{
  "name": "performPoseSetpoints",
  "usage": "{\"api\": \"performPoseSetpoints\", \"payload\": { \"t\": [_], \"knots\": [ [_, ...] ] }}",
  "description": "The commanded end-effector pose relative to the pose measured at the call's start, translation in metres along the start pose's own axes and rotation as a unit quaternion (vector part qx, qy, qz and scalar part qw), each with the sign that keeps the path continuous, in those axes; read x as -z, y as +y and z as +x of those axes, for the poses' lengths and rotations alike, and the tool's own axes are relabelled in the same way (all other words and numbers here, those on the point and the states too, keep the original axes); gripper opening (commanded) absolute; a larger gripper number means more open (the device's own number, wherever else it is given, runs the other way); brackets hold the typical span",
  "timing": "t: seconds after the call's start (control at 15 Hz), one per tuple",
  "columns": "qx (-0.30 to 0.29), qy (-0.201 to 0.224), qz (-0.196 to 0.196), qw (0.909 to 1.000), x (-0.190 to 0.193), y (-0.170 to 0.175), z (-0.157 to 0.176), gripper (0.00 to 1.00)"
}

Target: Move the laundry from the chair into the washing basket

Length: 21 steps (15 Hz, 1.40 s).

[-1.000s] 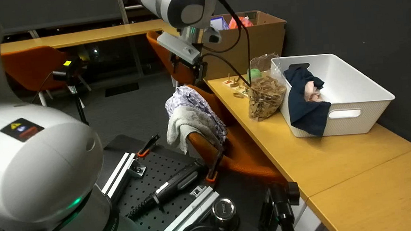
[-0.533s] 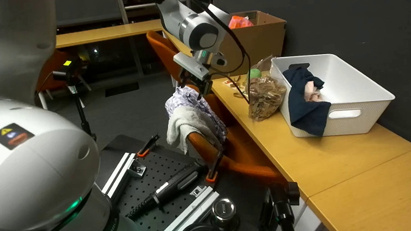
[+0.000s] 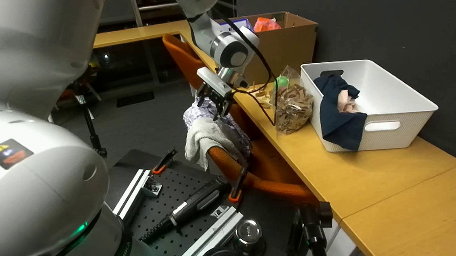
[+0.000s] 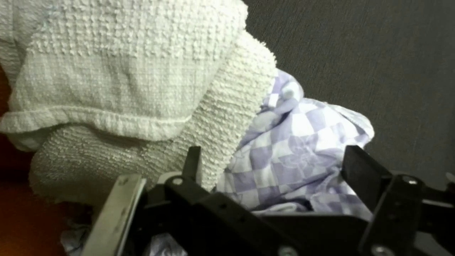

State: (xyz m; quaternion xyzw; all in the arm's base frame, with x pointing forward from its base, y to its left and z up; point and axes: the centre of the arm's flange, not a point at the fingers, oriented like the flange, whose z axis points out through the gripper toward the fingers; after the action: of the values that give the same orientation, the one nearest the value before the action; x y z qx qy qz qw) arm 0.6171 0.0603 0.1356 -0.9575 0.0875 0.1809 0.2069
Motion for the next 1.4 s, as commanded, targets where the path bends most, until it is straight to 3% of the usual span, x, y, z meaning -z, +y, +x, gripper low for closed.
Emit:
{"api": "performPoseSetpoints", "payload": {
  "t": [0.0, 0.27, 0.4, 1.0, 1.07, 1.33],
  "knots": [
    [-0.017, -0.030, 0.002, 0.9994, -0.004, -0.004, 0.018, 1.00],
    [-0.029, -0.046, 0.001, 0.9985, -0.018, 0.001, 0.034, 1.00],
    [-0.030, -0.041, -0.004, 0.9987, -0.020, 0.000, 0.037, 0.72],
    [-0.025, -0.015, -0.007, 0.9996, 0.008, -0.006, 0.028, 0.05],
    [-0.025, -0.015, -0.006, 0.9996, 0.010, -0.006, 0.027, 0.00],
    [-0.029, -0.008, -0.010, 0.9995, 0.024, -0.008, 0.019, 0.01]
  ]
}}
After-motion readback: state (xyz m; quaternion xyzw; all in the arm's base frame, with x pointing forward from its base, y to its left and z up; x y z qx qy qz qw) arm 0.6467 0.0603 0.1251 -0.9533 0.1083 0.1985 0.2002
